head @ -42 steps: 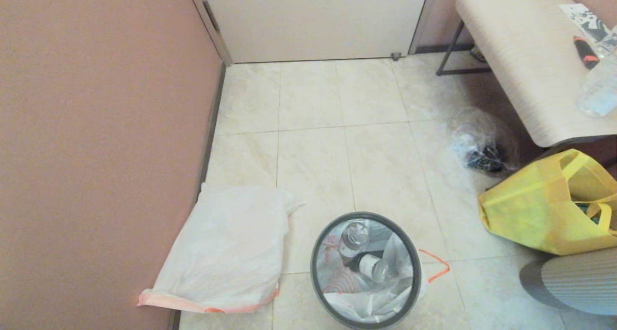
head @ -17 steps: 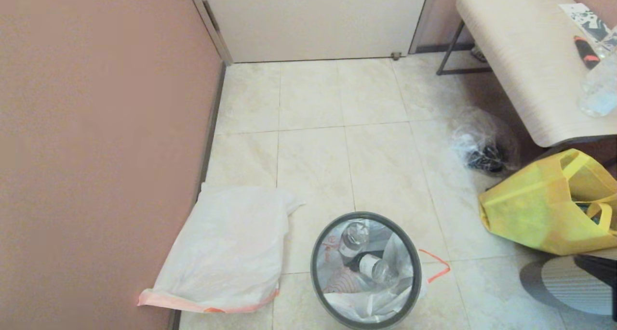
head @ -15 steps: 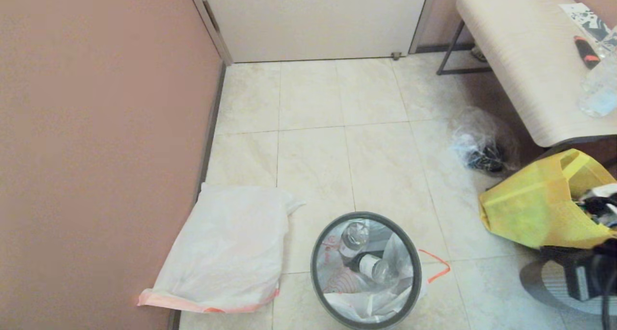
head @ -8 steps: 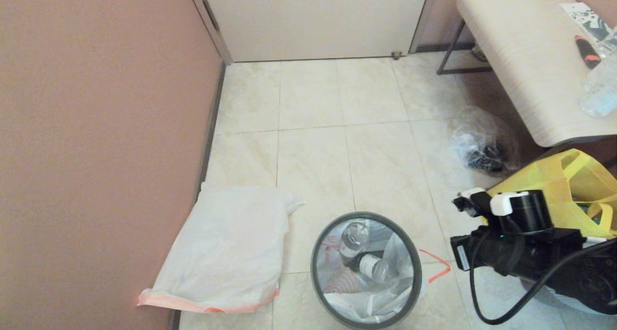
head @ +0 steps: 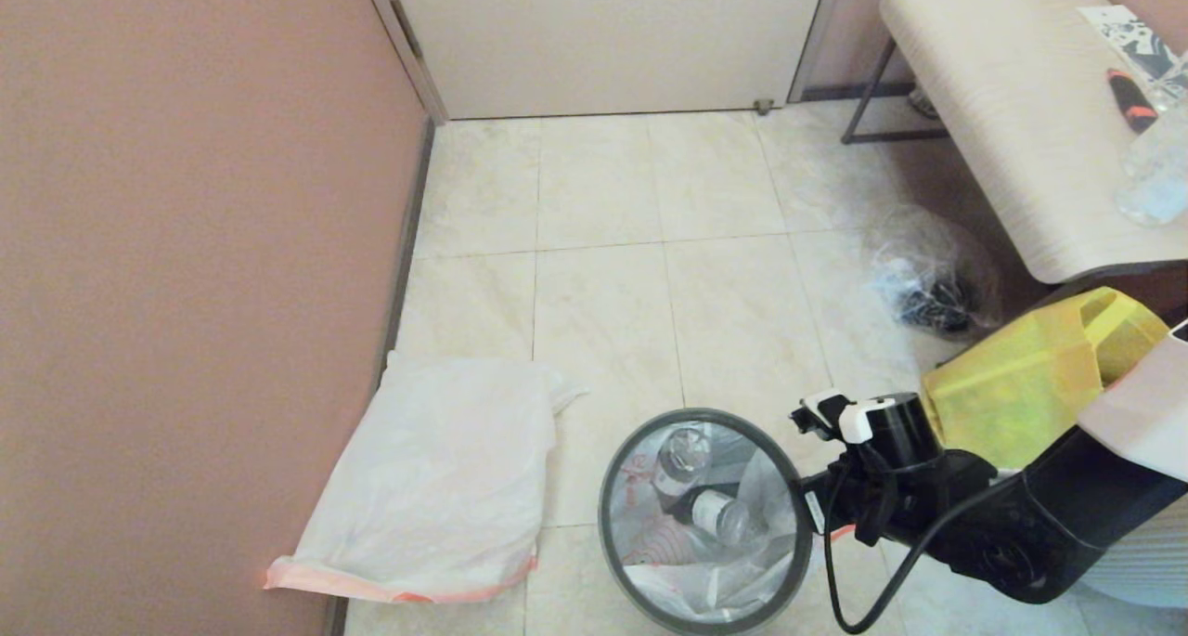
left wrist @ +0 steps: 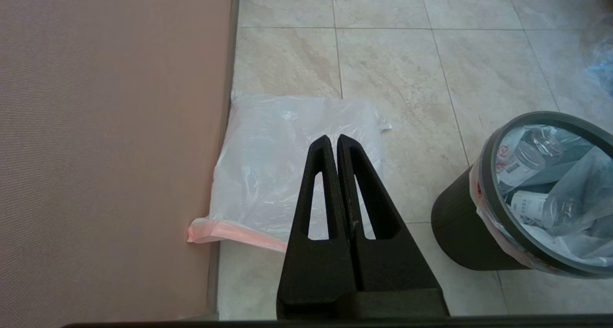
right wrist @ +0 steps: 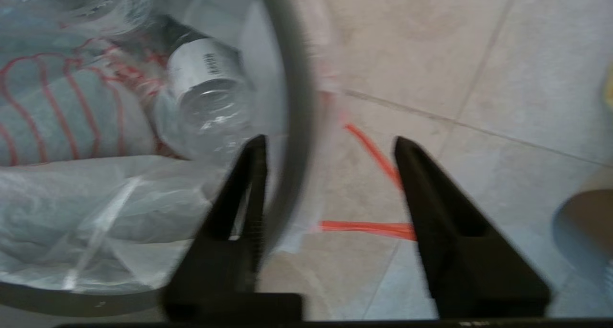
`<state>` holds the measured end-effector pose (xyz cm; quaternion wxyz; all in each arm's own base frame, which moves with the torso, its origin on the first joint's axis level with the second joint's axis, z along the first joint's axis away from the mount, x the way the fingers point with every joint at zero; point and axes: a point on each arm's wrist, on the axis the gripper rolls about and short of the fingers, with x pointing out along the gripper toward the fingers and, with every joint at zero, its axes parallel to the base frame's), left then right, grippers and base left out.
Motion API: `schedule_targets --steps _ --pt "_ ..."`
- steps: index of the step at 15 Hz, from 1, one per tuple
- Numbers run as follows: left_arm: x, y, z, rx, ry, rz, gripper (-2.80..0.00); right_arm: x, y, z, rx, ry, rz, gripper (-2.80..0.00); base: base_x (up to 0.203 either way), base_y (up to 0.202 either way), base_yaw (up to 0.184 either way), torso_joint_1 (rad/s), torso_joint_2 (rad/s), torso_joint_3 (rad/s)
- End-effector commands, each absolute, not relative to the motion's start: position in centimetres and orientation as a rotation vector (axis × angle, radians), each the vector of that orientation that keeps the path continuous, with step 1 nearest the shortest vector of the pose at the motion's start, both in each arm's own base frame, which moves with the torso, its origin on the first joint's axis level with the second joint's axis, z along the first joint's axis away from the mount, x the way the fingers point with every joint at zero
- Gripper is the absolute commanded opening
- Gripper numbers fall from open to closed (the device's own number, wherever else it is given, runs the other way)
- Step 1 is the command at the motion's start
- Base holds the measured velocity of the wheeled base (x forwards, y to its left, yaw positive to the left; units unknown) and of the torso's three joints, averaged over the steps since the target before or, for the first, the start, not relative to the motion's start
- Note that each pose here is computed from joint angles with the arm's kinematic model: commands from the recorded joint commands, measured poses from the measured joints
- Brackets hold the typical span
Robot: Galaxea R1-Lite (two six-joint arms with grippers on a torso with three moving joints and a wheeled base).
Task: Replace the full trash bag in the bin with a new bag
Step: Place the trash can ring on the floor
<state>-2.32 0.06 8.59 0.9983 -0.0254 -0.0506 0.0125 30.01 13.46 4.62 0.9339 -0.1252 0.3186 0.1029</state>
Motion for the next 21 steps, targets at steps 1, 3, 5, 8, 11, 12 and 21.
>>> schedule_targets --steps 1,3,5,8,11,12,21 --pt "-2.0 0.1 7.6 -0.051 -0.065 0.027 -2.8 30.0 14.0 4.0 -0.262 0.662 0.221 0.0 0.0 0.0 0.0 0.0 0.0 0.0" --pt "-2.0 0.1 7.6 -0.051 -0.065 0.027 -2.8 30.3 14.2 3.7 -0.264 0.667 0.221 0.0 0.0 0.0 0.0 0.0 0.0 0.0" --pt "-2.0 0.1 7.6 -0.051 -0.065 0.027 -2.8 30.7 14.2 2.9 -0.266 0.682 0.215 0.0 0.0 0.0 0.0 0.0 0.0 0.0" --pt "-2.0 0.1 7.6 -0.051 -0.067 0.026 -2.8 31.3 14.4 2.2 -0.268 0.69 0.212 -2.8 0.0 0.0 0.0 0.0 0.0 0.0" --pt "-2.0 0.1 7.6 -0.051 -0.065 0.026 -2.8 31.5 14.7 2.9 -0.264 0.663 0.211 -2.8 0.0 0.0 0.0 0.0 0.0 0.0" --pt "-2.0 0.1 7.6 -0.051 -0.065 0.026 -2.8 31.3 14.8 3.5 -0.264 0.645 0.202 -2.8 0.0 0.0 0.0 0.0 0.0 0.0" --pt "-2.0 0.1 7.6 -0.051 -0.066 0.026 -2.8 27.9 15.5 7.4 -0.272 0.559 0.218 -2.8 0.0 0.0 0.0 0.0 0.0 0.0"
